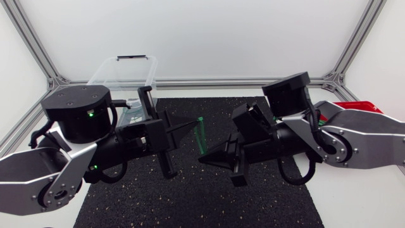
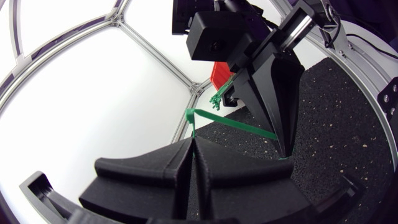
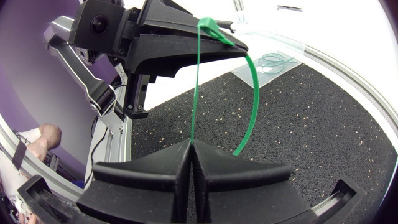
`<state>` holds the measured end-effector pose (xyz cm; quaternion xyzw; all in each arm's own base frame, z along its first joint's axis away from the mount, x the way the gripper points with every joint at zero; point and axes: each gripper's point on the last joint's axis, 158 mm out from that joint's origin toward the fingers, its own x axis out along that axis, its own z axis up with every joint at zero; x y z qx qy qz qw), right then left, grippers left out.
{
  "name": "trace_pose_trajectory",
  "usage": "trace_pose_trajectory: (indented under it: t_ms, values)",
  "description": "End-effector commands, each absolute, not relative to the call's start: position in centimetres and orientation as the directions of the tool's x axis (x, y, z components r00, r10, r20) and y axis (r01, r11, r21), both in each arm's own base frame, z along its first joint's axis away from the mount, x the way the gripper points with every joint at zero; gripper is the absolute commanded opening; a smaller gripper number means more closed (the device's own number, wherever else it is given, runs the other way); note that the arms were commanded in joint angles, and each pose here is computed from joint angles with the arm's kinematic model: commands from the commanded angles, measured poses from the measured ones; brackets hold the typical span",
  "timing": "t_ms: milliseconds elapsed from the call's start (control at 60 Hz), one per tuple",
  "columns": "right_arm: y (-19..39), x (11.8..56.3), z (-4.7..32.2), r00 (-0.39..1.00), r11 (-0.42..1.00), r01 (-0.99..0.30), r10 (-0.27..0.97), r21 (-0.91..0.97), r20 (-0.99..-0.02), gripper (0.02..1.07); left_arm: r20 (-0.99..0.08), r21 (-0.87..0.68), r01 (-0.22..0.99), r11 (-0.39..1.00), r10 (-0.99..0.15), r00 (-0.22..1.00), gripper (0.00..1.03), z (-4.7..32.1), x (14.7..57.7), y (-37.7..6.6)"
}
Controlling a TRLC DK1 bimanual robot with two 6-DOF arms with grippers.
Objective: Take a green cable tie from the red box, thread the tail through the head to close it, then place it in the transparent bin on the left.
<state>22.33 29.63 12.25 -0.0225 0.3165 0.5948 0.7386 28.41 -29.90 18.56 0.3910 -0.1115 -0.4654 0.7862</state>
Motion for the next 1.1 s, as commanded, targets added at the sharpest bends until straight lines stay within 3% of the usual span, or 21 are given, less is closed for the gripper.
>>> trace_pose_trajectory:
  t_ms: [0,1083]
  values:
    - [29.5,22.0,11.3,0.084,0.288,-0.895,0.858,0.340,-0.507,0.07,-0.165,0.747,0.609,0.269,-0.812,0.561,0.03,19.1,28.6,-29.3]
    - [29.6,22.1,11.4,0.087,0.289,-0.897,0.858,0.336,-0.506,0.07,-0.186,0.743,0.626,0.236,-0.826,0.532,0.03,17.7,27.3,-29.8]
